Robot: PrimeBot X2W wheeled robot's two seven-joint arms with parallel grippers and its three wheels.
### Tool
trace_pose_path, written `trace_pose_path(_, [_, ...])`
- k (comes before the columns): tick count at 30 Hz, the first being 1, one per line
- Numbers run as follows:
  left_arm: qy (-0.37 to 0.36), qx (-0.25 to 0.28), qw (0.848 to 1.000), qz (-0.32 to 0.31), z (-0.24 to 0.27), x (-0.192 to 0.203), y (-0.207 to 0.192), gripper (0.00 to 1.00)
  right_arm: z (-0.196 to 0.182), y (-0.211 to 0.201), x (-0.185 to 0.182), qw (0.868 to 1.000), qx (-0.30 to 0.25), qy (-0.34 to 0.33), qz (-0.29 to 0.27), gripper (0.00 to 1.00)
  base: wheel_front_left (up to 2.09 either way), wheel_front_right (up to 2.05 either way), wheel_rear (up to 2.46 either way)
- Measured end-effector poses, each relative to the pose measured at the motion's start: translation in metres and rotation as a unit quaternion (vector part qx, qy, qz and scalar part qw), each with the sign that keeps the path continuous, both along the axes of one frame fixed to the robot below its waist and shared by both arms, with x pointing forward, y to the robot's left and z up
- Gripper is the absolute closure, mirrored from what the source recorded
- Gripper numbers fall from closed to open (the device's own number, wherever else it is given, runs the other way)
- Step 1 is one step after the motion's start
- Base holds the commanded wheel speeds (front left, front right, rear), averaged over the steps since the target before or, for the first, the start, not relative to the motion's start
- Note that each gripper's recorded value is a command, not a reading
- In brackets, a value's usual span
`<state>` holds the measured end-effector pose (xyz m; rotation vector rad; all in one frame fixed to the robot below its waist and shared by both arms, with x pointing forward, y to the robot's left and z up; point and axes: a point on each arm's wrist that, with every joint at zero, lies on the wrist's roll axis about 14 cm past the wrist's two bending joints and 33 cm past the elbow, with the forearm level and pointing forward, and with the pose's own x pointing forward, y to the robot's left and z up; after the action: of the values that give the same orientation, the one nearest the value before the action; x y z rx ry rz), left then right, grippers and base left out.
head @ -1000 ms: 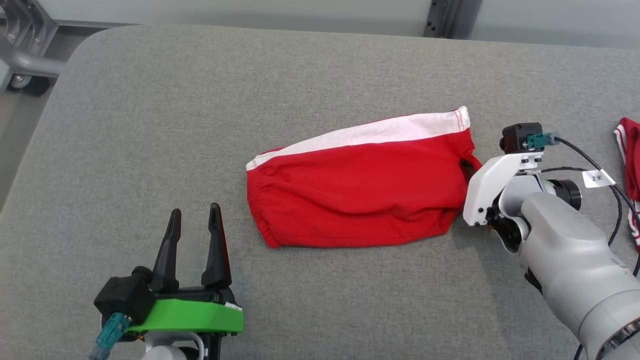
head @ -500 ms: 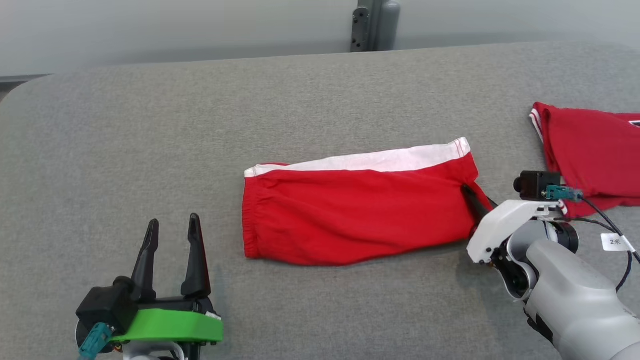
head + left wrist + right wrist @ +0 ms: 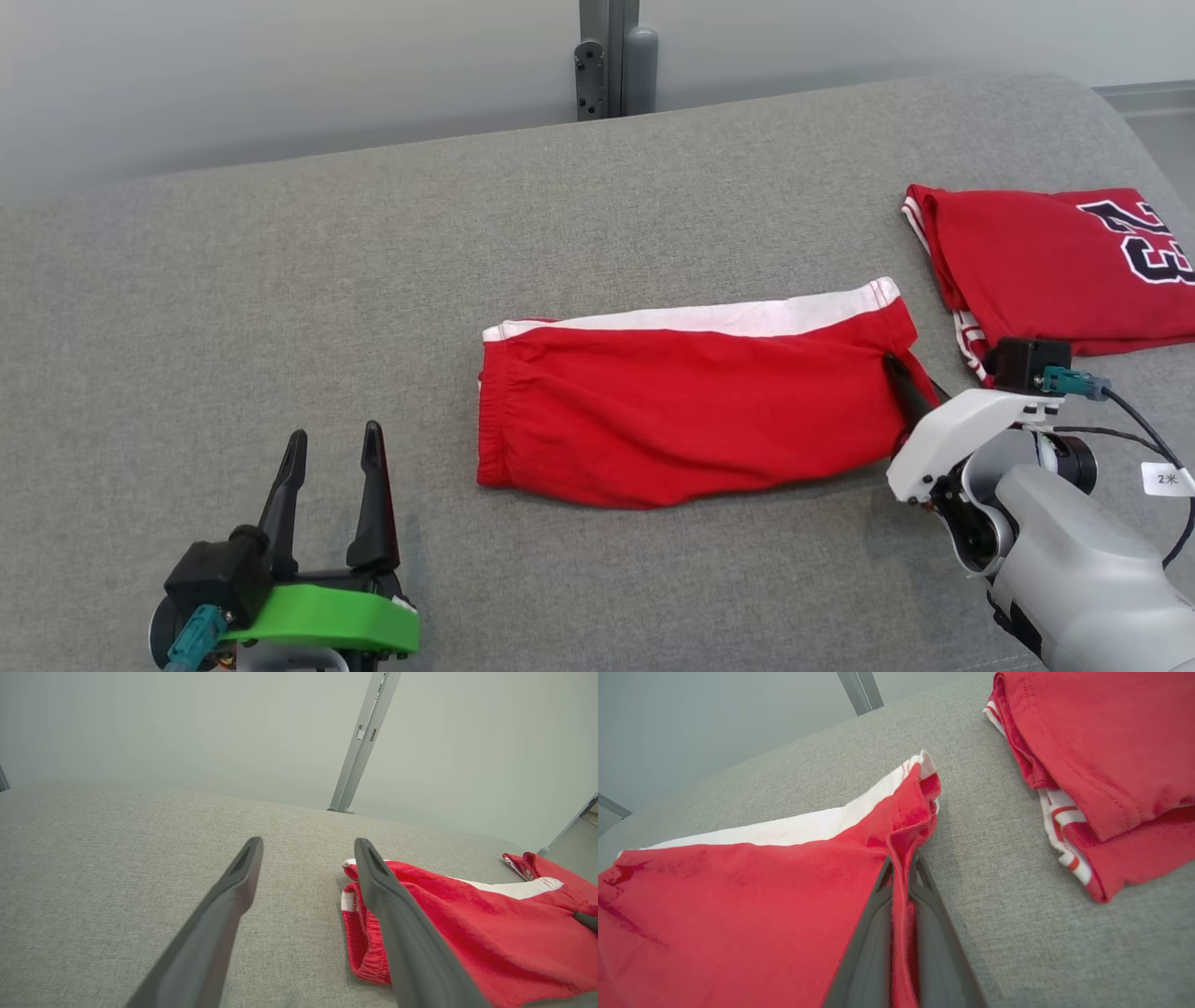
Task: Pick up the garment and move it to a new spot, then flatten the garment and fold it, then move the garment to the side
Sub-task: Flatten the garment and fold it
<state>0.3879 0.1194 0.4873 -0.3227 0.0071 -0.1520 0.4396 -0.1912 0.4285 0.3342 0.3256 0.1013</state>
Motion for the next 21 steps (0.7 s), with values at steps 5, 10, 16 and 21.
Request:
trace_pose_path(5, [-0.004,-0.001,1.0,0.01,0.004,-0.006,0.007,0.0,0.015,0.02,0.005,0.999,0.009,-0.025,0.023,1.0,0.0,0.0,0.0])
trace_pose_path(10, [-0.006,-0.002,1.0,0.026,0.006,-0.016,0.016,0.0,0.043,0.066,0.012,0.994,0.029,-0.067,0.079,1.0,0.0,0.0,0.0])
trace_pose_path(16, [-0.013,-0.004,0.999,0.049,0.011,-0.027,0.03,0.0,0.069,0.136,0.007,0.98,0.064,-0.092,0.163,1.0,0.0,0.0,0.0])
trace_pose_path(21, [-0.014,-0.006,0.998,0.068,0.012,-0.035,0.041,0.0,0.07,0.182,-0.001,0.97,0.076,-0.082,0.214,1.0,0.0,0.0,0.0])
